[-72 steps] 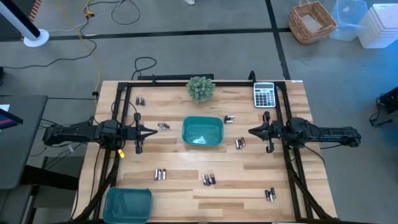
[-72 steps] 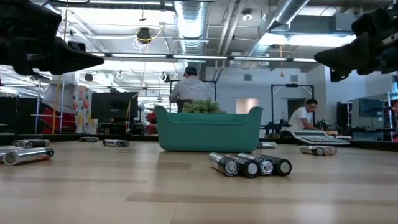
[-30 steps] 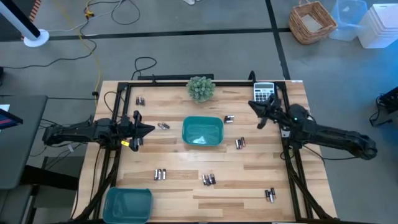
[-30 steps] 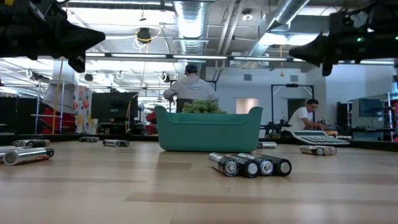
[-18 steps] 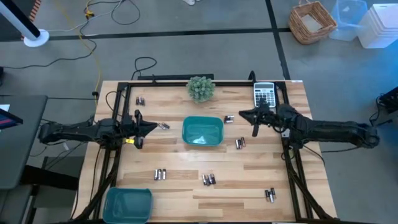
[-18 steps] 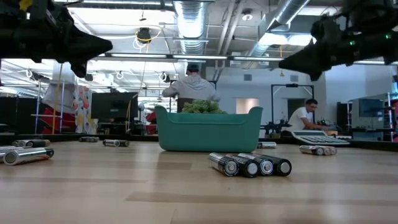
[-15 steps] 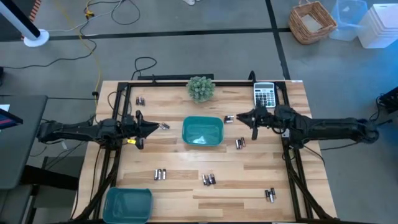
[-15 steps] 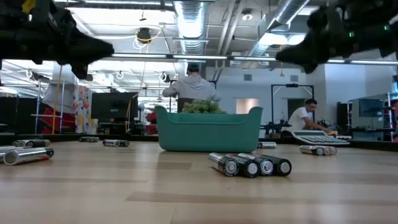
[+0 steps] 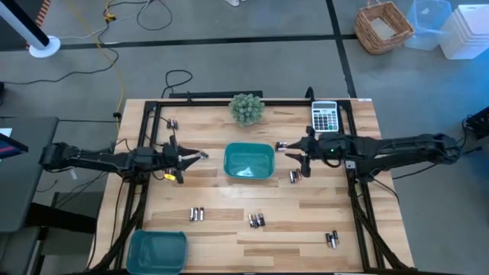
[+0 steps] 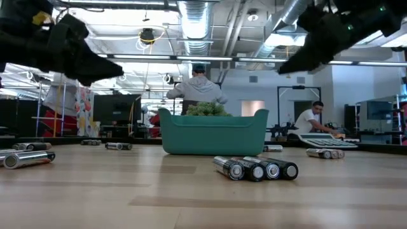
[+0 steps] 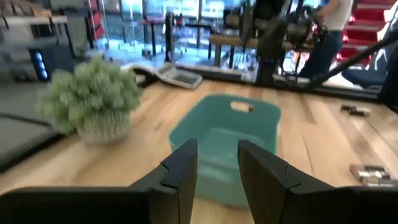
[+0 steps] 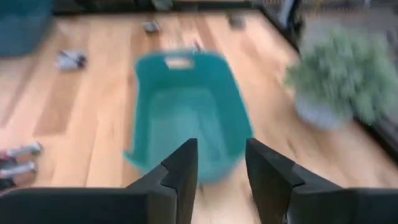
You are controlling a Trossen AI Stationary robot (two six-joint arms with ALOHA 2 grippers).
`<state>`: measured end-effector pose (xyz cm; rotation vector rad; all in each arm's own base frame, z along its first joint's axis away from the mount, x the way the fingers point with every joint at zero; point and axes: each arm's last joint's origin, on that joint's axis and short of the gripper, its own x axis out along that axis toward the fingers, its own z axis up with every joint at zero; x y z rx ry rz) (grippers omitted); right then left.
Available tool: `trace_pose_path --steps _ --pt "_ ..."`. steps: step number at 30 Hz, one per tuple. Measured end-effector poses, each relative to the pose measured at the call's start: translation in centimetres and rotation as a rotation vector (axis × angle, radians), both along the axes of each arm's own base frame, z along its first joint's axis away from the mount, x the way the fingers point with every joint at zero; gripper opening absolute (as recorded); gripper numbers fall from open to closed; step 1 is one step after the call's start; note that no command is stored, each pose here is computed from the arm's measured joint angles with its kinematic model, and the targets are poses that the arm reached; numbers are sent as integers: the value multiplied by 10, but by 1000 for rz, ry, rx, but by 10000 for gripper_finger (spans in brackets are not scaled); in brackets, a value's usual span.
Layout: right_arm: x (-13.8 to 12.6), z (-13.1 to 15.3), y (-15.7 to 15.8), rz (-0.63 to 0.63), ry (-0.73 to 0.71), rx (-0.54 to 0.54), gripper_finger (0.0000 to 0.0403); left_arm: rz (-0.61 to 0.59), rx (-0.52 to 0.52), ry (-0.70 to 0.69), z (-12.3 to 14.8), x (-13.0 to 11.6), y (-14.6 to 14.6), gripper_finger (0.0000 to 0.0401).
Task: Sort batteries
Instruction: Put the black battery into the green bin
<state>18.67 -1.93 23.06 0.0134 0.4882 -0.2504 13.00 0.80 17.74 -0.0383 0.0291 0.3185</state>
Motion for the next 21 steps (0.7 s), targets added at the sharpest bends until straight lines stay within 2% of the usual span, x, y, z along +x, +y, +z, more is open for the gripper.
trace_pose_path --steps 4,8,14,17,21 --pt "-10 -15 1 -124 154 104 159 8 40 -24 4 1 1 112" --pt "-20 -24 10 -242 239 167 159 24 33 -27 5 1 3 112" --pt "-25 -40 27 -325 251 251 159 42 31 -33 5 1 6 112" --pt "-31 -58 32 -410 270 256 159 51 32 -35 6 0 7 112" --pt "-36 -70 39 -473 227 257 167 57 32 -37 6 0 7 112"
